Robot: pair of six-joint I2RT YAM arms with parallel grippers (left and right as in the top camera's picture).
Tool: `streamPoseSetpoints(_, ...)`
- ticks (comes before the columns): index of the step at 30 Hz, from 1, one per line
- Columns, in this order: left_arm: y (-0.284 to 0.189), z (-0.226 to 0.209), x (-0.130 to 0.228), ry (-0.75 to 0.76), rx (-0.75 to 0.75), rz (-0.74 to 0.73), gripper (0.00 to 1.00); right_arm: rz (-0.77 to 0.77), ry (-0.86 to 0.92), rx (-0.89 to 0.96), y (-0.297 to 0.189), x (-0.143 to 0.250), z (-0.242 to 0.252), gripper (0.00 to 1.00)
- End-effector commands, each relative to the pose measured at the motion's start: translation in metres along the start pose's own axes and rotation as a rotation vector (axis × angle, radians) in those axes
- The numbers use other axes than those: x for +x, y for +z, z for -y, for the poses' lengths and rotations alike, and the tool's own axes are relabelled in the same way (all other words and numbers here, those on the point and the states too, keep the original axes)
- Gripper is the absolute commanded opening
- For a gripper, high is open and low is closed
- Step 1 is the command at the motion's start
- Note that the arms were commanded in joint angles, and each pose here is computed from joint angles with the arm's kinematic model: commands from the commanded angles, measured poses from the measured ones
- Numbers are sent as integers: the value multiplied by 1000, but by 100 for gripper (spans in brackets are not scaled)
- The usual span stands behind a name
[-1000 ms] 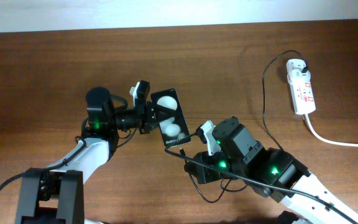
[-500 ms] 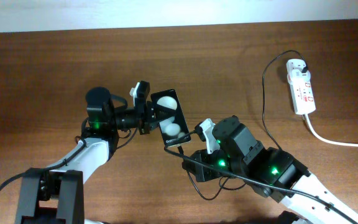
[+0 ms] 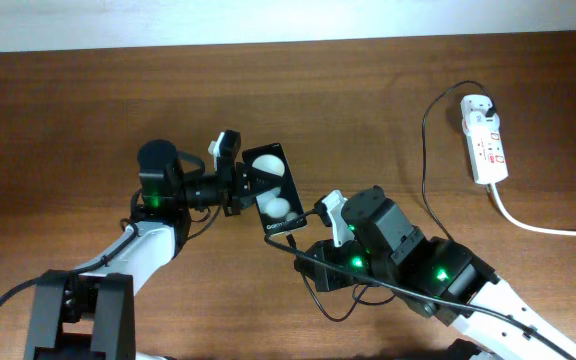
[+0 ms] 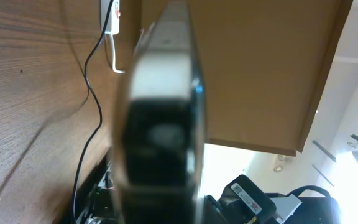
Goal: Plug charger to phone and switch on socket
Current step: 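Push the USB-C plug into the phone port with the right gripper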
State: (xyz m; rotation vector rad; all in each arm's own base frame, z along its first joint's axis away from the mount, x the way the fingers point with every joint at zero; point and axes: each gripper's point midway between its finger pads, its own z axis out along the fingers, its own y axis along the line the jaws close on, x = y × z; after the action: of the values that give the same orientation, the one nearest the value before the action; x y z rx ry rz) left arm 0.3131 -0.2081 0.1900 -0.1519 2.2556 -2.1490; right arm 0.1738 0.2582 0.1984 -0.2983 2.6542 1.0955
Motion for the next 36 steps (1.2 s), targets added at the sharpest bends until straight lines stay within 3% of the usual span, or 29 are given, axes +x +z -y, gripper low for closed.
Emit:
streamPoseSetpoints(1,0,8,3,23,10,-26,0,20,-6,12,1,-4,0,4)
streamPoseSetpoints(5,0,10,4,42,16,-35,0,42,-14,10,9,-13,0,4)
streamPoseSetpoints(7,0,19,8,123,34,-57,0,65,-16,27,12,-19,3,4)
streamPoseSetpoints(12,-1,27,18,253,57,-113,0,174,-101,62,9,-42,4,4)
streamPoseSetpoints(17,-2,27,26,270,63,-160,0,335,-174,100,0,-76,1,4)
streamPoseSetpoints(19,-3,26,28,317,68,-171,0,335,-207,107,0,-76,1,16)
streamPoseSetpoints(25,-3,27,28,373,73,-168,0,320,-207,94,1,-73,-1,18)
streamPoseSetpoints(28,-2,27,19,407,67,-117,0,238,-208,128,9,-51,5,43)
streamPoseSetpoints(32,-1,26,16,397,62,-98,0,266,-281,257,17,-36,5,42)
streamPoseSetpoints(36,-1,26,12,394,59,-79,0,197,-273,261,37,-18,2,27)
